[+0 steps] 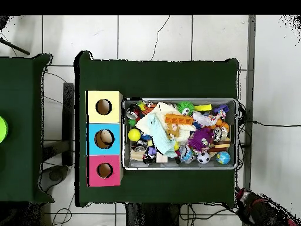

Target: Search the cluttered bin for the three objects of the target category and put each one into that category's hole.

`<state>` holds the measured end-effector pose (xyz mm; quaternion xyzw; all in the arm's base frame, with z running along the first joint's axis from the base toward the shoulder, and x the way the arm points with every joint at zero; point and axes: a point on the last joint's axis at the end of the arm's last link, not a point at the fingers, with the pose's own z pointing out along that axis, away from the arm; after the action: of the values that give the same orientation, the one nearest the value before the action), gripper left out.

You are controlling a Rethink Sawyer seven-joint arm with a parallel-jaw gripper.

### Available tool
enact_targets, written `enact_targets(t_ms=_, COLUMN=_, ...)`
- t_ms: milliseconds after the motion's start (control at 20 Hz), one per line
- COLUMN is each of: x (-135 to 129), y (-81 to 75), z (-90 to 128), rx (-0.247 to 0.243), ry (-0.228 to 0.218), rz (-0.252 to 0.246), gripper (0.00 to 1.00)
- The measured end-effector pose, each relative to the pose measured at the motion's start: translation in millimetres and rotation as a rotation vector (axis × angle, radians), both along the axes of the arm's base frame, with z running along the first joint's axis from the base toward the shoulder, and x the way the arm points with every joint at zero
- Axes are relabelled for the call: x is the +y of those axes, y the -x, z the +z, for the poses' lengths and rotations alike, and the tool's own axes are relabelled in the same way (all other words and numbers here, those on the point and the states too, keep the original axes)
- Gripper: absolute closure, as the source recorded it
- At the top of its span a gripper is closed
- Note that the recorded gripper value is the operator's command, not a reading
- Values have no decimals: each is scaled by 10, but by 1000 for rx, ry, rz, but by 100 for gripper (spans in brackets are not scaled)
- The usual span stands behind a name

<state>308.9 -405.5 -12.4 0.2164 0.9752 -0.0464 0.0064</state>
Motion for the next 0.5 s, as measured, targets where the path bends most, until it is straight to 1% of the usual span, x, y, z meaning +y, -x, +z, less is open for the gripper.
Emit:
enact_targets(t_ms=200, x=69, y=-175, z=-2, rx=-25, ry=-8, rz=25, gripper=0)
enact_targets(t_ms=300, x=119, y=-251, z=-2, rx=-29, ry=-9, rz=41, gripper=0)
enact_targets(t_ms=400, x=206, y=-358, z=-3, rx=-31, ry=-10, rz=66, gripper=0)
enact_targets(t_ms=500, x=257, y=-414, z=-6, rx=-31, ry=-11, rz=81, gripper=0)
